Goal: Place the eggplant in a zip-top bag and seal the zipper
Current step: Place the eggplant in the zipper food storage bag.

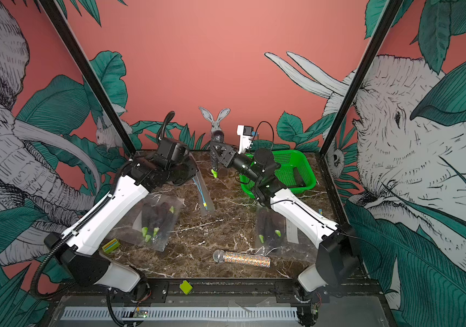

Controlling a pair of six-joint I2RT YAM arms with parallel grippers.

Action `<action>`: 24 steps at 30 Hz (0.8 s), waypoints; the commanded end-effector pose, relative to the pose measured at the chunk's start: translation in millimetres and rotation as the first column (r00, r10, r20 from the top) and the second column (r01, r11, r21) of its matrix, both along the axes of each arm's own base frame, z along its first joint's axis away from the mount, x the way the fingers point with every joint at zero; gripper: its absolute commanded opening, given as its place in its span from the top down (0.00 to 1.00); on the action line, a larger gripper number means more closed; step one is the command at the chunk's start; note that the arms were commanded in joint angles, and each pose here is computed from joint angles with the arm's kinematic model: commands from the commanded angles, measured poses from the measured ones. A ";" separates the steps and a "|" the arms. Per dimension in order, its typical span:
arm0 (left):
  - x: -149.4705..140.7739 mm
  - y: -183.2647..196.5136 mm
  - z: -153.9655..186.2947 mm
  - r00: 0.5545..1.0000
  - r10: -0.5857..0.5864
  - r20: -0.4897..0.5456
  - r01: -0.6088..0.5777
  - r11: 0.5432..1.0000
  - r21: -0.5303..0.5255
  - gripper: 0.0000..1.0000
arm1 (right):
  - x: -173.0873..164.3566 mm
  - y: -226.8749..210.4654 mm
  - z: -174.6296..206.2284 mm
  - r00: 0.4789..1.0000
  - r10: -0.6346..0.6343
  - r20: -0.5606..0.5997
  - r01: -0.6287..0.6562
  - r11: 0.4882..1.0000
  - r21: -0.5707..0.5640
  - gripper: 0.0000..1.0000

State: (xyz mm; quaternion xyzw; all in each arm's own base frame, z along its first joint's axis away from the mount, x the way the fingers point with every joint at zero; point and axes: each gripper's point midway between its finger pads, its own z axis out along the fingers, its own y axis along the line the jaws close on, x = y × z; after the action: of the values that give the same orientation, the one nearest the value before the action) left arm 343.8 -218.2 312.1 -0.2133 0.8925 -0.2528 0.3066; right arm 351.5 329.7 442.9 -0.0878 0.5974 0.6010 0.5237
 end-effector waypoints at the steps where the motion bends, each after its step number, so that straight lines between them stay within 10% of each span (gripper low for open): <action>1: 1.2 7.5 10.4 0.995 0.101 -0.007 -0.101 0.992 -0.075 1.00 | -16.9 -10.7 48.5 0.992 -0.014 0.124 -0.007 0.986 0.169 0.95; 24: 17.3 3.3 20.5 0.994 0.107 -0.014 -0.107 0.992 -0.073 1.00 | -24.0 36.6 2.4 0.993 0.050 0.108 -0.070 0.979 0.191 0.97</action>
State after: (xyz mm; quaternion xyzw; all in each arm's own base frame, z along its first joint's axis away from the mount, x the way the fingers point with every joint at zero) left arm 362.2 -216.2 323.5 -0.2654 0.8778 -0.2574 0.3045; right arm 332.2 361.8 441.4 -0.0784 0.5289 0.6607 0.5268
